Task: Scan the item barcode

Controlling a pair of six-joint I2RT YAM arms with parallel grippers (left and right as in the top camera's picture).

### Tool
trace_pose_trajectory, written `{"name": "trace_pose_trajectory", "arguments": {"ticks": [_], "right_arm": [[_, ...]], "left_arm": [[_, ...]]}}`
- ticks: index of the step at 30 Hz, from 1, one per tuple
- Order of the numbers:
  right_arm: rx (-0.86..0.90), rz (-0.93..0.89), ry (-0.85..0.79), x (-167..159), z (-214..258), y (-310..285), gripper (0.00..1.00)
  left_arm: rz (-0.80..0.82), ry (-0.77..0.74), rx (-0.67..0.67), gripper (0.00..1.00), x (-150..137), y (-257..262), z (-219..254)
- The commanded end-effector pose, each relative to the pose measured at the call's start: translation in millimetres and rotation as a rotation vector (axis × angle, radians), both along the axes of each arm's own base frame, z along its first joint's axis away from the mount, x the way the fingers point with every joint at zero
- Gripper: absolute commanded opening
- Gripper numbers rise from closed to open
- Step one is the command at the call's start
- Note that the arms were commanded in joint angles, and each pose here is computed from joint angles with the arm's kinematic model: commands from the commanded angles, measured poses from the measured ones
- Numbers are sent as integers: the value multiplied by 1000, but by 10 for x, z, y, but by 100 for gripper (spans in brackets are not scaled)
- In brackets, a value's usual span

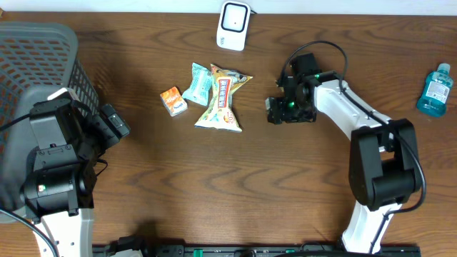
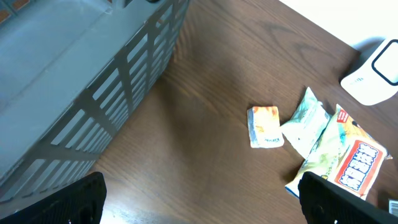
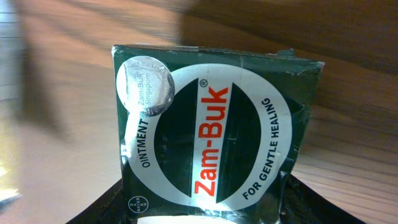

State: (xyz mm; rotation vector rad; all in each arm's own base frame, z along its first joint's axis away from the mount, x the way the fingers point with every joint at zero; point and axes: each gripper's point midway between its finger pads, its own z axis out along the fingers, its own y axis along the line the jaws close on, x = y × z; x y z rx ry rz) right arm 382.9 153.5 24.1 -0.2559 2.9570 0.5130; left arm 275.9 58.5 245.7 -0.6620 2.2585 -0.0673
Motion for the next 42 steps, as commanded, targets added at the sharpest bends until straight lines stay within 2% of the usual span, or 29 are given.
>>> {"name": "trace_pose_trajectory", "arguments": {"ticks": [1,11,17,42], "right_arm": [[240,103,-83,35,541,361,56],[805,433,-201,-283,1466,917,52],[942,509,-252,-337,1701,990,53],[968,527,-273,-332,1755,1004,53]], "left_arm": [[21,-3,3,98,-2,39,18],[21,-3,3,98,-2,39,18],[21,-3,3,98,-2,39,18],[21,-3,3,98,-2,39,18]]}}
